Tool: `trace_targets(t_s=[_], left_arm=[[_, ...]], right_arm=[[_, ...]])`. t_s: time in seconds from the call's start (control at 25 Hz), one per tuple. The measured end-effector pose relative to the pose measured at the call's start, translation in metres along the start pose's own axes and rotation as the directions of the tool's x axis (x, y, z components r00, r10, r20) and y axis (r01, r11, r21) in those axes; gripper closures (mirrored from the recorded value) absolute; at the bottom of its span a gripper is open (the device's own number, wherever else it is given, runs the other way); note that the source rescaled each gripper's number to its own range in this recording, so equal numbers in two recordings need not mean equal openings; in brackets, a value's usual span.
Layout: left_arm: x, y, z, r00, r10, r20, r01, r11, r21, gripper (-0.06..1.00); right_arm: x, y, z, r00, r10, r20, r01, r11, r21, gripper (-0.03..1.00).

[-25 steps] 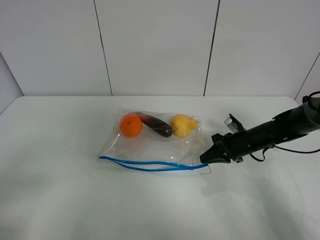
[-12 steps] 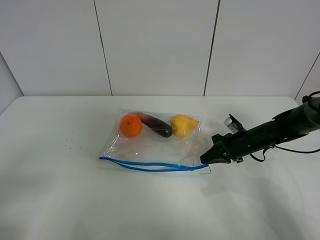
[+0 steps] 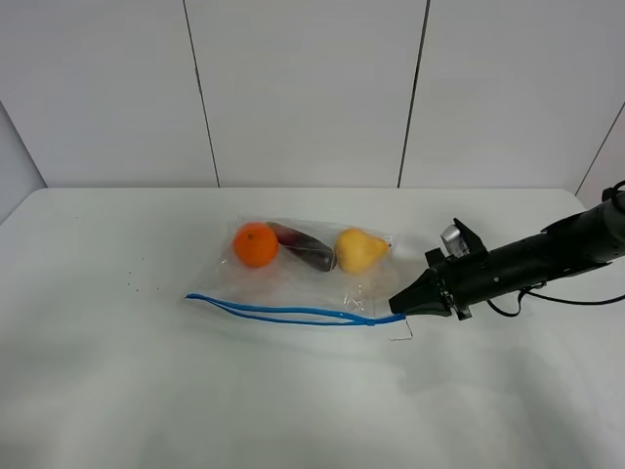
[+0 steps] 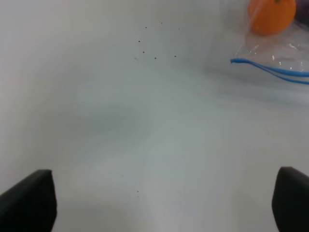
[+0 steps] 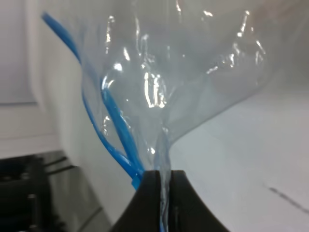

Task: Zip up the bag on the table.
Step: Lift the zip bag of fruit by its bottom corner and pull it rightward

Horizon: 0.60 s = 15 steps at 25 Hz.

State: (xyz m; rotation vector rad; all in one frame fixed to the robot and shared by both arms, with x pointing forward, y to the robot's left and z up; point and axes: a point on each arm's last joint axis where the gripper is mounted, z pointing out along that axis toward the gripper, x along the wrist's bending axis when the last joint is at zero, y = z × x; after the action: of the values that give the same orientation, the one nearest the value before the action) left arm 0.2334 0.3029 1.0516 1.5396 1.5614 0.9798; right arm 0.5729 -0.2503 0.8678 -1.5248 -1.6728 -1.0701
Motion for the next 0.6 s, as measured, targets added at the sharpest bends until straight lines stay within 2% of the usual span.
trace_targets(t_s=[0.08, 0.24, 0.44, 0.6], left_arm=[[0.0, 0.0, 0.0, 1.0, 0.0, 0.0, 0.0, 1.0, 0.0, -0.06], [0.0, 0.0, 0.0, 1.0, 0.0, 0.0, 0.0, 1.0, 0.0, -0.06], [0.0, 0.0, 0.0, 1.0, 0.0, 0.0, 0.0, 1.0, 0.0, -0.06], [0.0, 0.0, 0.0, 1.0, 0.0, 0.0, 0.0, 1.0, 0.0, -0.06]], right_arm=[[-0.001, 0.001, -0.008, 0.999, 0.021, -0.035, -0.021, 0.999, -0.023, 0.97], [-0.007, 0.003, -0.021, 0.996, 0.077, -0.044, -0.08, 0.995, -0.057, 0.97], [-0.006, 0.001, -0.02, 0.993, 0.109, -0.04, -0.11, 0.993, -0.034, 0.97], [0.006, 0.002, -0.02, 0.995, 0.094, -0.034, -0.095, 0.995, -0.026, 0.97]])
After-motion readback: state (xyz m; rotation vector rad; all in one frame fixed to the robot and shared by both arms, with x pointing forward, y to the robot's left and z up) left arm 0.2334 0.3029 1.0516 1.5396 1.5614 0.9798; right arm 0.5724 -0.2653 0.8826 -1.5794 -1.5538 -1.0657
